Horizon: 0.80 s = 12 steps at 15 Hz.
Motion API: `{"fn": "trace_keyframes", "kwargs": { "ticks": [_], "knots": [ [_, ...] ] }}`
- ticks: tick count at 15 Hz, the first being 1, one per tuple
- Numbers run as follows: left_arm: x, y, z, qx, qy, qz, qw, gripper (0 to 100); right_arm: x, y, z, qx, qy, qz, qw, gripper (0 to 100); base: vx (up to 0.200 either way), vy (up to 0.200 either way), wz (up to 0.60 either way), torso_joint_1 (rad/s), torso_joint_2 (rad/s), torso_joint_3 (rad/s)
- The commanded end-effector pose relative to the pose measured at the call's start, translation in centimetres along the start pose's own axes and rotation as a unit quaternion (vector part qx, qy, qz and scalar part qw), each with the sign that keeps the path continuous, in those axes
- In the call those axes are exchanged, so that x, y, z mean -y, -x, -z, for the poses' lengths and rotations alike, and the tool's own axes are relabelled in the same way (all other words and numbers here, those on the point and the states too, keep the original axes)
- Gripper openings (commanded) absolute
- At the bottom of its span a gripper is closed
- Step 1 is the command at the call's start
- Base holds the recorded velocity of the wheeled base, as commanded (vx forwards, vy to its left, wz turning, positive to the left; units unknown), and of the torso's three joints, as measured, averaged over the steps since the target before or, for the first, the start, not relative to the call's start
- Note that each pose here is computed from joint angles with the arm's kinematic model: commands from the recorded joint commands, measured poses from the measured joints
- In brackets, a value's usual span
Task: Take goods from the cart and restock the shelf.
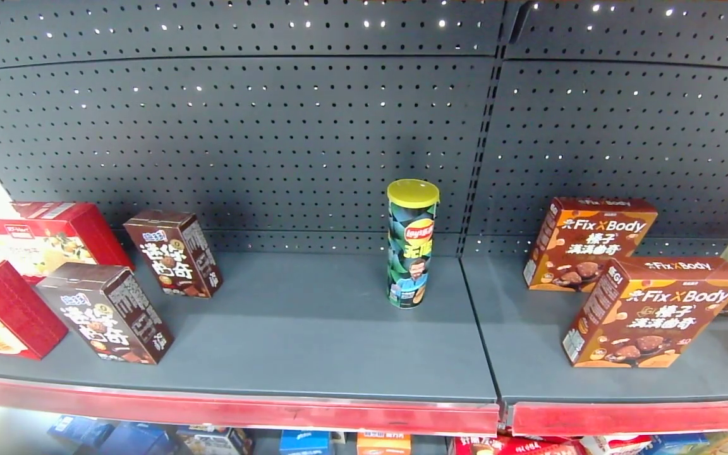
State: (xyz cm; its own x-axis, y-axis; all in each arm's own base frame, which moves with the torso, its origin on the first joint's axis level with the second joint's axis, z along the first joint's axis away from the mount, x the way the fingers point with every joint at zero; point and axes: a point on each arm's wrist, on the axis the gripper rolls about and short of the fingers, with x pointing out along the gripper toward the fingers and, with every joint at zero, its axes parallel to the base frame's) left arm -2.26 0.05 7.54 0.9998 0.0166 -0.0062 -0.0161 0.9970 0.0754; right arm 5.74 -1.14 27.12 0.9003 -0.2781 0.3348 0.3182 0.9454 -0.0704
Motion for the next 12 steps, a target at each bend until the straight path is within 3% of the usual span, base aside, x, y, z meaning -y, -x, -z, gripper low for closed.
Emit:
{"fn": "trace_keyframes", "kwargs": {
  "ticks": [1, 3, 5, 8, 9, 10, 11, 12],
  "knots": [
    [0.0, 0.0, -0.1, 0.000, -0.019, 0.012, 0.9997, 100, 0.3, -1.2, -2.8, 0.010, -0.015, 0.025, 1.000, 0, 0.000, 0.000, 0.00, 0.000, 0.00, 0.000],
    [0.1, -0.3, -0.2, -0.019, -0.017, 0.026, 0.9993, 100, 0.9, -0.8, -5.3, -0.012, -0.011, 0.070, 0.997, 0, 0.000, 0.000, 0.00, 0.000, 0.00, 0.000],
    [0.1, -0.3, -0.2, -0.019, -0.023, 0.027, 0.9992, 100, 1.5, 1.5, -6.1, -0.035, -0.006, 0.103, 0.994, 0, 0.000, 0.000, 0.00, 0.000, 0.00, 0.000],
    [0.1, -0.3, -0.2, -0.014, -0.026, 0.031, 0.9991, 100, 2.1, 5.2, -6.4, -0.065, 0.015, 0.105, 0.992, 0, 0.000, 0.000, 0.00, 0.000, 0.00, 0.000],
    [-0.2, 0.3, -3.8, 0.030, -0.025, 0.028, 0.9988, 100, 2.2, 6.1, -6.2, -0.070, 0.022, 0.109, 0.991, 0, 0.000, 0.000, 0.00, 0.000, 0.00, 0.000],
    [-0.5, -0.1, -7.8, 0.035, -0.019, 0.031, 0.9987, 100, 2.2, 6.3, -6.2, -0.070, 0.024, 0.115, 0.991, 0, 0.000, 0.000, 0.00, 0.000, 0.00, 0.000],
    [-0.9, -2.2, -14.7, 0.044, 0.036, 0.036, 0.9977, 100, 2.1, 6.1, -6.3, -0.072, 0.027, 0.123, 0.989, 0, 0.000, 0.000, 0.00, 0.000, 0.00, 0.000],
    [-1.1, -3.0, -18.2, 0.067, 0.037, 0.051, 0.9958, 100, 2.1, 6.0, -6.5, -0.070, 0.027, 0.123, 0.990, 0, 0.000, 0.000, 0.00, 0.000, 0.00, 0.000]
  ]
}}
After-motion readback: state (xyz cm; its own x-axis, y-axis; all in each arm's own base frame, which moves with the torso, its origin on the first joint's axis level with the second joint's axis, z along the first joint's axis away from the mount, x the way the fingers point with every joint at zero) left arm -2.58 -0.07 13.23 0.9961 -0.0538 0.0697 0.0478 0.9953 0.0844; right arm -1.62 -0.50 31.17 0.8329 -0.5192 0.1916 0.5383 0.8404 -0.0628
